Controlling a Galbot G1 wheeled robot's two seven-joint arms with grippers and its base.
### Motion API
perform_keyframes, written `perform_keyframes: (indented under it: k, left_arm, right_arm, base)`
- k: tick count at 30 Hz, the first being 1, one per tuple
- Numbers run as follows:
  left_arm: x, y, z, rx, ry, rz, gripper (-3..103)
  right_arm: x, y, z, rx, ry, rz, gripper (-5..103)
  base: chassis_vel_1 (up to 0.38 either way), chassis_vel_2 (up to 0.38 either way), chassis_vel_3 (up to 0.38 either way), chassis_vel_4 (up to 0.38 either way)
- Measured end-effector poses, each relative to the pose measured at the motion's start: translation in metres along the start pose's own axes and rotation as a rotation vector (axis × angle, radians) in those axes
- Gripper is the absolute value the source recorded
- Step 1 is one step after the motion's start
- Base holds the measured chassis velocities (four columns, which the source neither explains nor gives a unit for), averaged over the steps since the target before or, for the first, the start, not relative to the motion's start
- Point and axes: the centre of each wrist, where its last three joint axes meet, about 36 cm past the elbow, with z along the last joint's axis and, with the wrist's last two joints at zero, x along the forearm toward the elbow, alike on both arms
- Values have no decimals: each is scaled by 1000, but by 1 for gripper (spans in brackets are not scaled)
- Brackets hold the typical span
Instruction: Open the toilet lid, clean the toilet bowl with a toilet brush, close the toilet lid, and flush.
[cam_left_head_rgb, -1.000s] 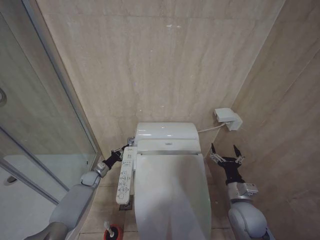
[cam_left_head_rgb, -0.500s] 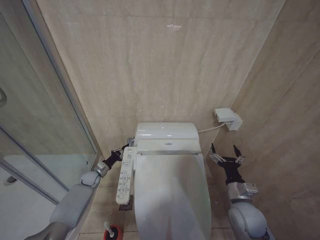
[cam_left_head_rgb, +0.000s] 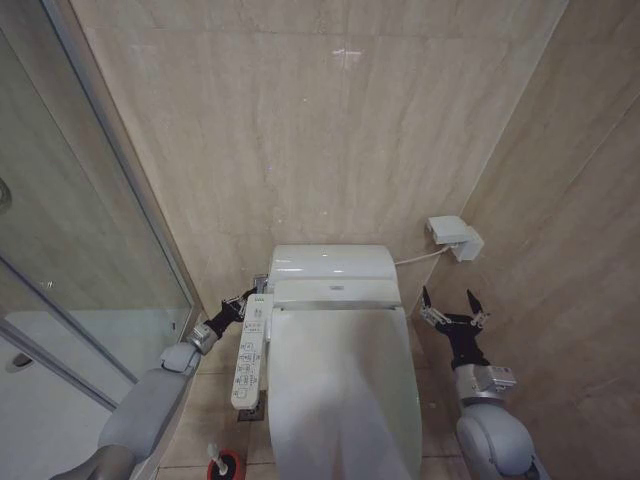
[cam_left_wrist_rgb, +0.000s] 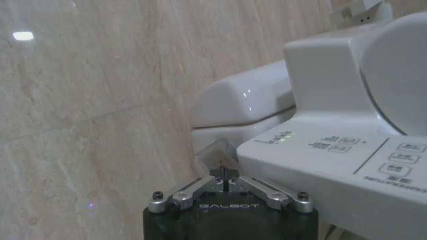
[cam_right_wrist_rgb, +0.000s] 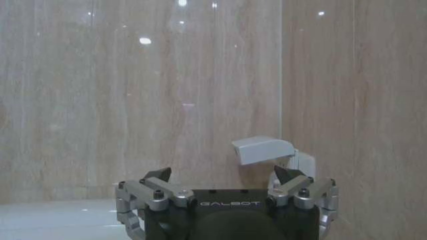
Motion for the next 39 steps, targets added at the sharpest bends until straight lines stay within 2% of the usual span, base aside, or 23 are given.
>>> perform_keyframes:
  k: [10, 14, 19, 23, 24, 25, 28, 29, 31, 32, 33, 35, 36, 39]
  left_arm:
    - [34, -10, -3, 3, -36, -96, 0]
    - [56, -14, -14, -1, -67, -157, 0]
    - [68, -13, -26, -9, -96, -193, 0]
    - [82, -11, -44, -20, -134, -278, 0]
    - [82, -11, -44, -20, -134, -278, 0]
    - [84, -11, -49, -16, -141, -327, 0]
    - [85, -12, -64, 17, -155, -432, 0]
    - [85, -12, -64, 17, -155, -432, 0]
    - [85, -17, -78, 53, -153, -486, 0]
    - [86, -20, -87, 80, -156, -513, 17]
    - [86, -20, -87, 80, -156, -513, 17]
    - [87, -29, -105, 127, -156, -561, 17]
    - [87, -29, -105, 127, -156, -561, 17]
    - [98, -48, -127, 194, -127, -619, 17]
  right_arm:
    - [0, 0, 0, 0, 0, 0, 100]
    - [0, 0, 0, 0, 0, 0, 100]
    - [0, 0, 0, 0, 0, 0, 100]
    - [0, 0, 0, 0, 0, 0, 100]
    - [0, 0, 0, 0, 0, 0, 100]
    - [0, 0, 0, 0, 0, 0, 100]
    - [0, 0, 0, 0, 0, 0, 100]
    - [0, 0, 0, 0, 0, 0, 100]
    - [0, 0, 0, 0, 0, 0, 100]
    - [0, 0, 0, 0, 0, 0, 100]
    - [0, 0, 0, 0, 0, 0, 100]
    - [0, 0, 0, 0, 0, 0, 100]
    - [0, 0, 0, 0, 0, 0, 100]
    - [0, 0, 0, 0, 0, 0, 100]
  base:
    - [0, 0, 0, 0]
    - [0, 0, 0, 0]
    - [0, 0, 0, 0]
    - [0, 0, 0, 0]
    - [0, 0, 0, 0]
    - [0, 0, 0, 0]
    - [0, 0, 0, 0]
    - [0, 0, 0, 0]
    - [0, 0, 0, 0]
    - [0, 0, 0, 0]
    - [0, 0, 0, 0]
    - [0, 0, 0, 0]
    - [0, 0, 0, 0]
    - [0, 0, 0, 0]
